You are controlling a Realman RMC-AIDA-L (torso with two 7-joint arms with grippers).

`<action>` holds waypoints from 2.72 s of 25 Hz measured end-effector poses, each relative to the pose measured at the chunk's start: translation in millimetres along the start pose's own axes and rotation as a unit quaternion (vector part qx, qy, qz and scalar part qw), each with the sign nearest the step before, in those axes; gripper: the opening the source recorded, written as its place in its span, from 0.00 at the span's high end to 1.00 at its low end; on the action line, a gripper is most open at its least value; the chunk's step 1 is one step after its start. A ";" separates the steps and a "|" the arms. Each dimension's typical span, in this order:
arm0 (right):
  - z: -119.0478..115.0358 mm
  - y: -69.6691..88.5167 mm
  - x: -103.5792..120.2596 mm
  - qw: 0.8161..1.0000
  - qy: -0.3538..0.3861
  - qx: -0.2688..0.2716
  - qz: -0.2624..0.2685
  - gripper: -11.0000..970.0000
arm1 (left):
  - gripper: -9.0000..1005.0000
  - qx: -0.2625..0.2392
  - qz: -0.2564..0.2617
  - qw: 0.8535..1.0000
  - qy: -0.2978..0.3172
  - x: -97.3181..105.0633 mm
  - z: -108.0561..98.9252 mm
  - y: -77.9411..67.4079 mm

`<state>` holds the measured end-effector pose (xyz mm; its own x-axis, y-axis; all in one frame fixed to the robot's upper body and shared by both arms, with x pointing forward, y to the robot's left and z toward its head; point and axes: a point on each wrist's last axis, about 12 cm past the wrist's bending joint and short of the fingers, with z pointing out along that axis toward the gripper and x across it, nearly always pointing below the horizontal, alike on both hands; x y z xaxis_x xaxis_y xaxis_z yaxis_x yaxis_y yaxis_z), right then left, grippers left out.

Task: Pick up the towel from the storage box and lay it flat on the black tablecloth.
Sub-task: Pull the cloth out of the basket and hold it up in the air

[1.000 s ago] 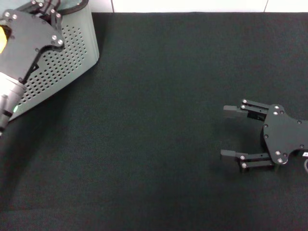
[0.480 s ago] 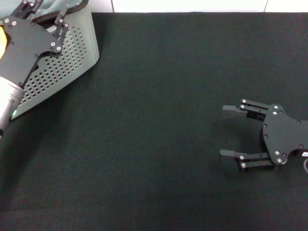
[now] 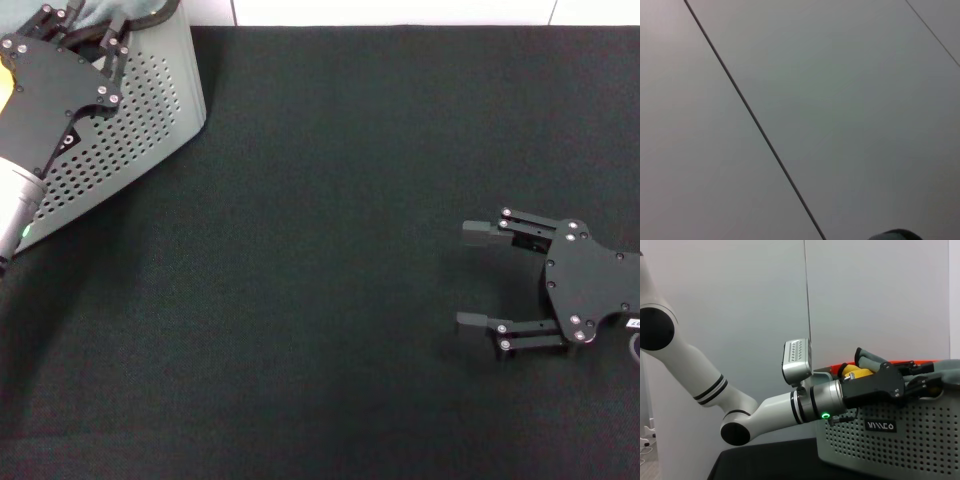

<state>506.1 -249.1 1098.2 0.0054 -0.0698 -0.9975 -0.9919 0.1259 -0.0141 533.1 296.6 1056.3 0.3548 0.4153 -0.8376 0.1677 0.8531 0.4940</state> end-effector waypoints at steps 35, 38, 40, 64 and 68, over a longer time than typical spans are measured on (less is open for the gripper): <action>-2.4 -4.0 -3.4 1.000 -0.007 0.011 -0.012 0.10 | 0.96 0.198 -0.323 0.870 -0.316 -80.7 -29.4 -0.9; -2.1 -5.0 -4.7 1.000 -0.012 0.014 -0.013 0.10 | 0.96 0.236 -0.354 0.840 -0.337 -91.3 -29.1 4.4; -1.0 -6.8 -6.9 1.000 -0.017 0.015 -0.015 0.10 | 0.96 0.257 -0.367 0.826 -0.343 -96.9 -27.2 5.8; 5.2 -21.2 -20.1 0.996 -0.069 0.048 -0.033 0.11 | 0.96 0.384 -0.410 0.755 -0.340 -117.8 -11.9 -19.9; 5.6 -21.6 -19.9 0.996 -0.068 0.048 -0.033 0.11 | 0.96 0.389 -0.411 0.752 -0.337 -117.8 -11.6 -20.4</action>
<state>528.1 -244.9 1118.0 0.0939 0.0529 -0.9942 -0.9721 0.2205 -0.0801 477.1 233.9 1142.1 0.1796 -0.6299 -0.7556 0.9800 0.1818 0.0814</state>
